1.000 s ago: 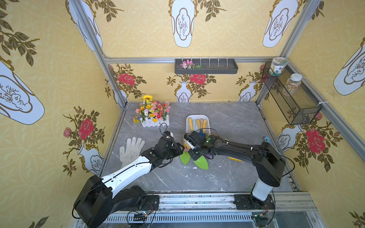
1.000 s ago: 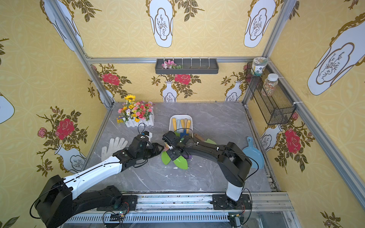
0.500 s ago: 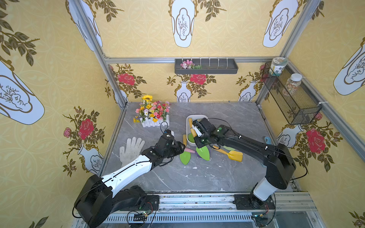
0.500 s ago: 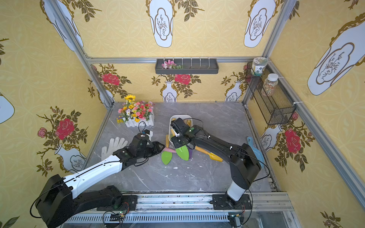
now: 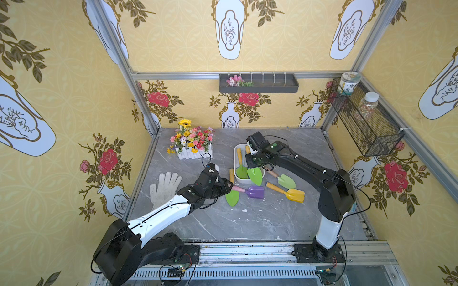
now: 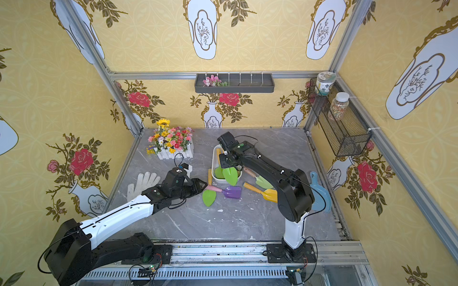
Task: Put the shovel into the storage box
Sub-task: Place the shovel in the storage box.
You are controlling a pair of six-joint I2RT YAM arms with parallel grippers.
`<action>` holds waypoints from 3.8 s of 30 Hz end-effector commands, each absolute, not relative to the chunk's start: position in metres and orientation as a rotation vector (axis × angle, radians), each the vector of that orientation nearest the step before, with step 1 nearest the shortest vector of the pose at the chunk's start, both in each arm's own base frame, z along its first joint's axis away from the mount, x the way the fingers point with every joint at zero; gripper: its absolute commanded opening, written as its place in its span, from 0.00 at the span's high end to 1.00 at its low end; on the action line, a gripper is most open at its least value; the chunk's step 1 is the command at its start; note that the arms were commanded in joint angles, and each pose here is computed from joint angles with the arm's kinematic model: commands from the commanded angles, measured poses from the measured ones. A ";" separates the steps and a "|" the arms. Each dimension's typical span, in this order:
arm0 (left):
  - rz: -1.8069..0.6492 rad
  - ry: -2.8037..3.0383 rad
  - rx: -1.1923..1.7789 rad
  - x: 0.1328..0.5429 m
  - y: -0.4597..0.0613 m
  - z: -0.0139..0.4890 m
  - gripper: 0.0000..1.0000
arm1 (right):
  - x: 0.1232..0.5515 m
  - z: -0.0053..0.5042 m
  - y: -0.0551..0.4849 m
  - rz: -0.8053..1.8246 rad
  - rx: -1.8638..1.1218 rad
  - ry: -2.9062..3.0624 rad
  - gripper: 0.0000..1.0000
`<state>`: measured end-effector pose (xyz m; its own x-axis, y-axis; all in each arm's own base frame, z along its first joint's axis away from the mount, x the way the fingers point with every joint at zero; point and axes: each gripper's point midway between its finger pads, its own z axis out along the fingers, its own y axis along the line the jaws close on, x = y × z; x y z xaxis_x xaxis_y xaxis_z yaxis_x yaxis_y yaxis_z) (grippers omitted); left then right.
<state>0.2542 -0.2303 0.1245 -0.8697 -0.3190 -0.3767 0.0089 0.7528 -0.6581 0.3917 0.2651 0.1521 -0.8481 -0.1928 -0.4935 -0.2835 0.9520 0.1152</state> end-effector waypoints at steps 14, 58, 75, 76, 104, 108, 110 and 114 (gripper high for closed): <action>-0.949 2.459 -0.249 0.249 -0.226 0.123 0.56 | 0.461 0.133 0.243 0.121 -0.101 2.586 0.78; -0.946 2.470 -0.261 0.247 -0.225 0.118 0.56 | 0.475 0.080 0.225 0.041 -0.024 2.629 0.73; -0.940 2.468 -0.242 0.251 -0.228 0.122 0.56 | 0.450 0.115 0.225 0.061 -0.051 2.586 0.58; -0.941 2.466 -0.241 0.252 -0.228 0.123 0.56 | 0.448 0.117 0.225 0.063 -0.054 2.585 0.57; -0.917 2.464 -0.255 0.248 -0.221 0.122 0.56 | 0.470 0.082 0.228 0.073 -0.035 2.639 0.60; -0.909 2.462 -0.264 0.248 -0.219 0.122 0.56 | 0.471 0.069 0.233 0.083 -0.041 2.668 0.63; -0.907 2.463 -0.264 0.248 -0.219 0.122 0.56 | 0.468 0.065 0.234 0.083 -0.044 2.680 0.65; -0.909 2.465 -0.264 0.249 -0.220 0.120 0.56 | 0.457 0.061 0.234 0.088 -0.046 2.689 0.69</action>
